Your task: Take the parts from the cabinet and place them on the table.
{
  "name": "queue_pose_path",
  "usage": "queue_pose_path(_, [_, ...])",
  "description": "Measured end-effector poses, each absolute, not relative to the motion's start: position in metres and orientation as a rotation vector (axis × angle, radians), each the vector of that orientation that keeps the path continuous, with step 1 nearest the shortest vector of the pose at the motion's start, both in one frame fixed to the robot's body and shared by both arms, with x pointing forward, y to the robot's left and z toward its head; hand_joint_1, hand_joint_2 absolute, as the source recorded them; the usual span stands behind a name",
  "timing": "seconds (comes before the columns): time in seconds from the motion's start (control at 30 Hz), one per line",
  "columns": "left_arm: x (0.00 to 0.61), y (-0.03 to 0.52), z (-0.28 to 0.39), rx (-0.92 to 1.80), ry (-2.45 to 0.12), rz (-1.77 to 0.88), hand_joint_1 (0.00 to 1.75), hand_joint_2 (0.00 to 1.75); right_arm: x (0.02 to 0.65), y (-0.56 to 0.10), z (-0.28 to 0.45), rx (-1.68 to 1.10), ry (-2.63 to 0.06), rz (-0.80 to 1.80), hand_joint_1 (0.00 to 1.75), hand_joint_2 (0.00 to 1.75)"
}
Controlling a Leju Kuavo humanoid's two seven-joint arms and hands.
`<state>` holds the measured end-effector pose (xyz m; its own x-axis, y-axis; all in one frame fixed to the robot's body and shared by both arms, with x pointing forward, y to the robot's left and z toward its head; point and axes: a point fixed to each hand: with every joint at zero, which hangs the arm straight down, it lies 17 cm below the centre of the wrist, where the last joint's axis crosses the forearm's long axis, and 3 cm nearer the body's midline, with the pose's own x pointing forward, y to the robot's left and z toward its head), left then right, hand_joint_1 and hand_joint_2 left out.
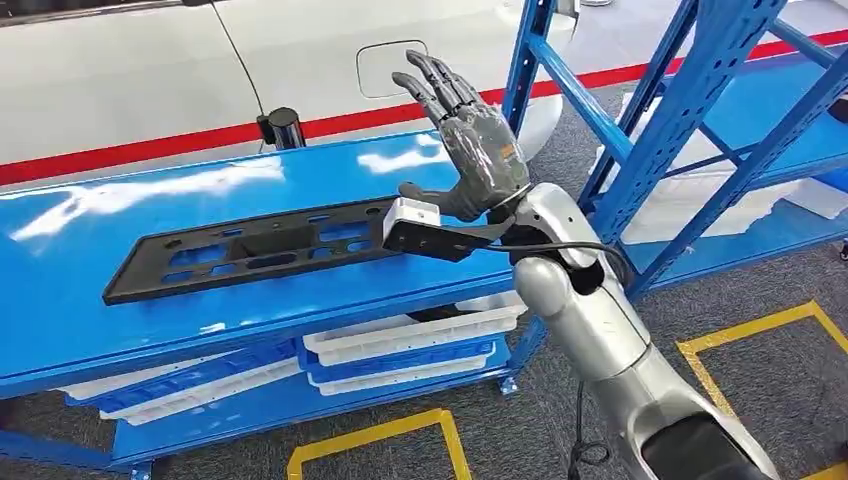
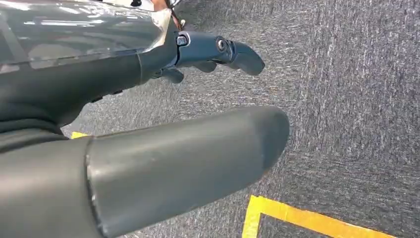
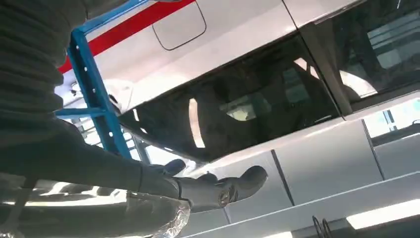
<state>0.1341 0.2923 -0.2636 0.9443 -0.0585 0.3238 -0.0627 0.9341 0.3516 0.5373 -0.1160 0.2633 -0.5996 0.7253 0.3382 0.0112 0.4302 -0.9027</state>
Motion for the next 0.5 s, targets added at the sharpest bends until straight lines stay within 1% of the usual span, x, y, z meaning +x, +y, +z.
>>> queue_pose_path(0.17, [0.134,0.293,-0.263,0.371,-0.338,0.003,0.0,0.0,0.539,-0.114,0.272,-0.629,-1.954,1.215,0.0,1.75])
queue_pose_path(0.5, [0.134,0.292,-0.263,0.374,-0.338,-0.009,0.0,0.0,0.537,-0.117,0.261,-0.62,-1.932,1.219,0.0,1.75])
